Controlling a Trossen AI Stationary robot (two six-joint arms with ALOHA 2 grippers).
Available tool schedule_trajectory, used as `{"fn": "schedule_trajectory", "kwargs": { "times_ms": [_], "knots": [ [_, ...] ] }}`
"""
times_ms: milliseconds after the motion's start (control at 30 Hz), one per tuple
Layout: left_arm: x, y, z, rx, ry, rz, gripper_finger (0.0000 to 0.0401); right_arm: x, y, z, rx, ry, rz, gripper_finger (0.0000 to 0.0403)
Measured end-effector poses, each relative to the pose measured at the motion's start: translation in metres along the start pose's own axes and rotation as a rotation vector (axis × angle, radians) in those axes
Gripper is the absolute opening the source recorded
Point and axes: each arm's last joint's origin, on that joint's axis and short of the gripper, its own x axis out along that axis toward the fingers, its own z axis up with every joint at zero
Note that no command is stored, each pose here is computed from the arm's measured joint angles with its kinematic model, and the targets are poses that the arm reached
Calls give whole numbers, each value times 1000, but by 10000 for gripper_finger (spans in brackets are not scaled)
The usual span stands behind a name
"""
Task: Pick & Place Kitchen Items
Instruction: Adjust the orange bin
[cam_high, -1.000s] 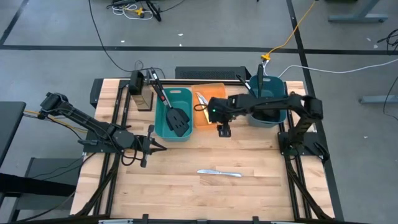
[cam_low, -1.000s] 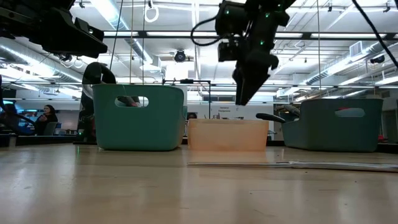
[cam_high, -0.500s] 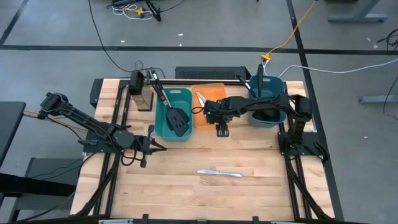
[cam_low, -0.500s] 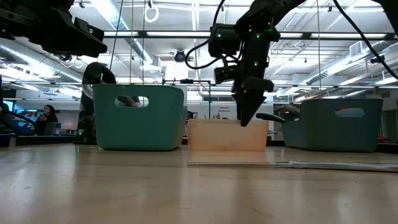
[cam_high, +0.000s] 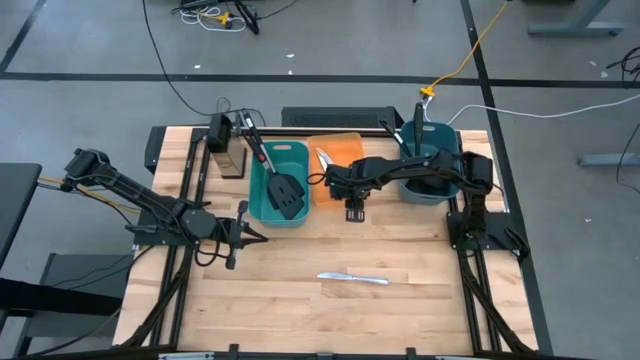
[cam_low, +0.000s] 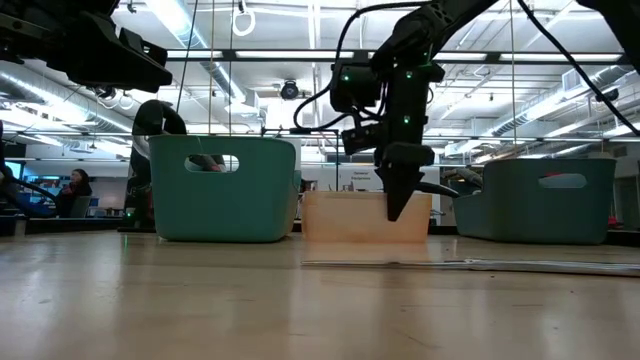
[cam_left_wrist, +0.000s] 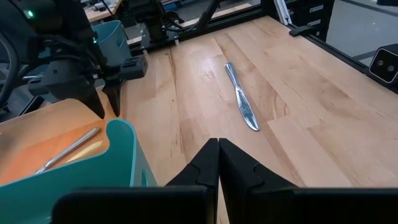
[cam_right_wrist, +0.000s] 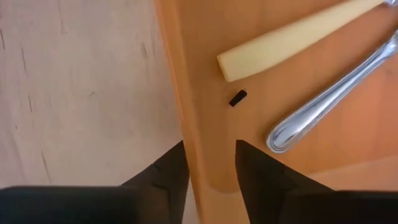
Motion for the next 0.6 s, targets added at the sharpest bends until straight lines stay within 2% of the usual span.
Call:
{"fn": "schedule_trajectory", "kwargs": {
  "times_ms": [600],
  "knots": [
    [0, 0, 0, 0, 0, 0, 16, 1, 3, -4, 93, 43, 76, 54]
  ]
}}
